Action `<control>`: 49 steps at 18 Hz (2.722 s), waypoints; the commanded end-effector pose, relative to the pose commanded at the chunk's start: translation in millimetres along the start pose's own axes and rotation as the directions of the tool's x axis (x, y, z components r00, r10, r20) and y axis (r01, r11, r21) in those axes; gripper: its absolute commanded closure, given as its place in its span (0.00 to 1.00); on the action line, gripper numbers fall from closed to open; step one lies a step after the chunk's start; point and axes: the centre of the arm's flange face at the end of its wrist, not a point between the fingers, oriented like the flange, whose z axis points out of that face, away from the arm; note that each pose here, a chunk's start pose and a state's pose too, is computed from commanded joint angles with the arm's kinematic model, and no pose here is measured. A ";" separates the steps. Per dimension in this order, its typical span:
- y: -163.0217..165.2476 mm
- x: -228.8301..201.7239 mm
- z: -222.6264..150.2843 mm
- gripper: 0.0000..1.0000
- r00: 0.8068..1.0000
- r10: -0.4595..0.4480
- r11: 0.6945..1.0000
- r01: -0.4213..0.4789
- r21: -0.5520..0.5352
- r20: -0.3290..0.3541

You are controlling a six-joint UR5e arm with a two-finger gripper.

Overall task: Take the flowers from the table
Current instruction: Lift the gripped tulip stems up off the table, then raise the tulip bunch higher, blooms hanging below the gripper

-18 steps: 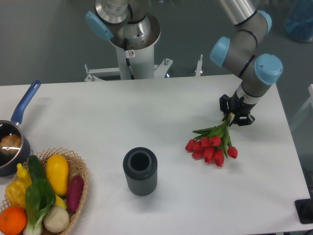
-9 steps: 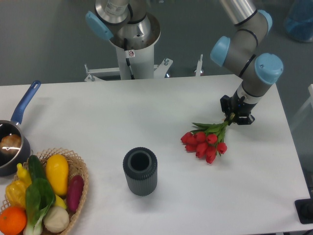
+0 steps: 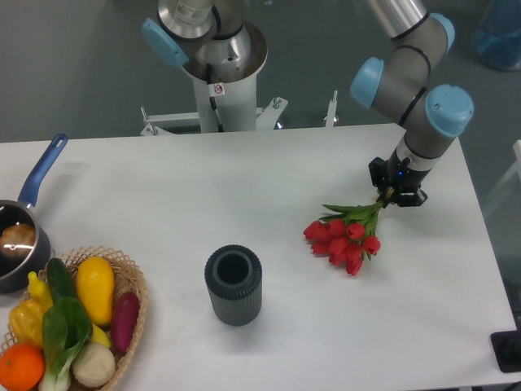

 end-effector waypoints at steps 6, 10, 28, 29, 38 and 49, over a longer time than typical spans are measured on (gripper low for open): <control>-14.4 -4.2 -38.0 0.83 0.998 0.003 0.999 -0.006 0.054 0.058; -20.5 -10.6 -64.3 0.83 0.995 -0.011 0.984 -0.006 0.176 0.100; -56.1 -8.3 -178.6 0.83 0.961 -0.239 0.725 0.082 0.684 0.138; -56.7 -6.7 -178.7 0.83 0.962 -0.240 0.712 0.082 0.698 0.132; -63.5 0.1 -177.0 0.83 0.967 -0.236 0.632 0.073 0.772 0.101; -59.5 2.3 -177.8 0.82 0.966 -0.243 0.592 0.074 0.803 0.091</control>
